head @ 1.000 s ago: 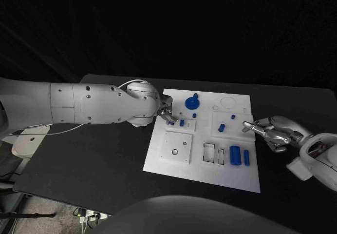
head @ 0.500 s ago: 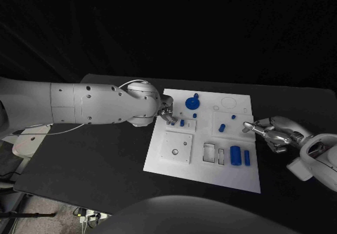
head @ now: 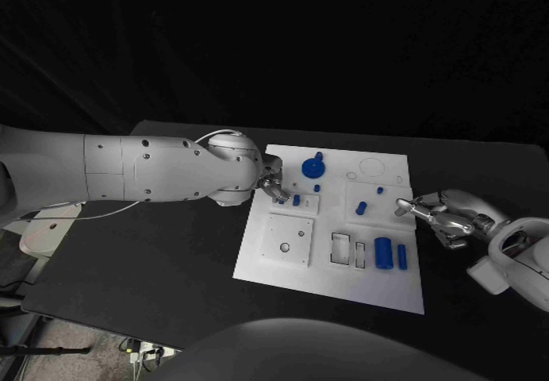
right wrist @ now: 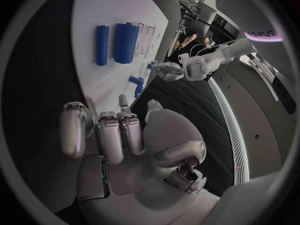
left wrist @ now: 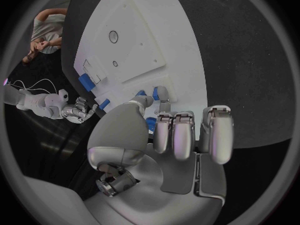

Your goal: Assemble the parts on the task board

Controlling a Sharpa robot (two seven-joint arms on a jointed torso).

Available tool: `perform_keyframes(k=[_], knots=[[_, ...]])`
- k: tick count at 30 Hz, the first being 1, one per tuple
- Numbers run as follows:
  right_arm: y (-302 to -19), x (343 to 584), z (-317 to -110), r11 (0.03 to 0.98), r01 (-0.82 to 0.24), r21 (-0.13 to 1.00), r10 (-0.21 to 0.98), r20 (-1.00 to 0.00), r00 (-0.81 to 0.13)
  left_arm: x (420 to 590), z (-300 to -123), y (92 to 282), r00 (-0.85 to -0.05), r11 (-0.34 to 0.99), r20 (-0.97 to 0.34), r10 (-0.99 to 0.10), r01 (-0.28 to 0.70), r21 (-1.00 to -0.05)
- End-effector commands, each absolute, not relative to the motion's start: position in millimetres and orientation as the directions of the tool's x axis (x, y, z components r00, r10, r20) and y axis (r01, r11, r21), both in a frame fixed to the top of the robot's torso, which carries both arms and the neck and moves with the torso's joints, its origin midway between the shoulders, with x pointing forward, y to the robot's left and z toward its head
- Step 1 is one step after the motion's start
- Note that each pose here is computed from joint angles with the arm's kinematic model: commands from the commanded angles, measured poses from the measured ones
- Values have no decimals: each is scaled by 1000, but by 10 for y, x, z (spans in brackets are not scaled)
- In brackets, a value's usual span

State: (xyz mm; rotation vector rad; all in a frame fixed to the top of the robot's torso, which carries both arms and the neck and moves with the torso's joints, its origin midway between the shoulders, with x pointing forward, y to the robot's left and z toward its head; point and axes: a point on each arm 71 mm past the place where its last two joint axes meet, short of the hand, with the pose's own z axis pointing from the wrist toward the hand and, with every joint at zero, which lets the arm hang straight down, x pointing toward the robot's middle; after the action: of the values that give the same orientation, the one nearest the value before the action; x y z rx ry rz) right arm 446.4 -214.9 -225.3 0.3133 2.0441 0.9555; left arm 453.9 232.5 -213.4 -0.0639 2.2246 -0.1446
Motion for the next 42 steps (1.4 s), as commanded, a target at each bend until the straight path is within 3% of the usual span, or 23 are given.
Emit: perform_keyframes(k=[1,9,12,16,20,23,28,33,37,42], knots=[[-2144,4455,-2261,677,-120,726,514,-583,-629,4533,-2112,2320,-591,991,-800,-102,11,-135],[-2154,4461,-2260,677,-120,726,518,-586,-623,4532,-1916,2379,-536,988,-835,-127,9,-156],[-2156,4462,-2255,674,-124,728,521,-588,-619,4558,-1731,2401,-494,981,-853,-169,2,-196],[-2151,4456,-2244,668,-132,733,525,-589,-615,4595,-1428,2423,-413,949,-867,-280,17,-315],[-2142,4445,-2233,661,-141,737,528,-590,-611,4640,-1165,2400,-282,886,-874,-396,131,-444],[-2139,4436,-2226,657,-144,740,529,-590,-610,4673,-1077,2313,-232,845,-878,-419,254,-470],[-2136,4424,-2219,654,-148,742,530,-588,-611,4692,-1149,2083,-190,841,-937,-292,415,-346],[-2138,4407,-2207,648,-155,746,532,-588,-610,4684,-1390,1863,-146,838,-987,-65,529,-133],[-2148,4390,-2195,643,-159,749,534,-588,-608,4677,-1543,1783,-146,825,-989,36,562,-53],[-2159,4381,-2175,635,-171,754,541,-591,-598,4680,-1644,1736,-147,816,-985,87,578,-15]])
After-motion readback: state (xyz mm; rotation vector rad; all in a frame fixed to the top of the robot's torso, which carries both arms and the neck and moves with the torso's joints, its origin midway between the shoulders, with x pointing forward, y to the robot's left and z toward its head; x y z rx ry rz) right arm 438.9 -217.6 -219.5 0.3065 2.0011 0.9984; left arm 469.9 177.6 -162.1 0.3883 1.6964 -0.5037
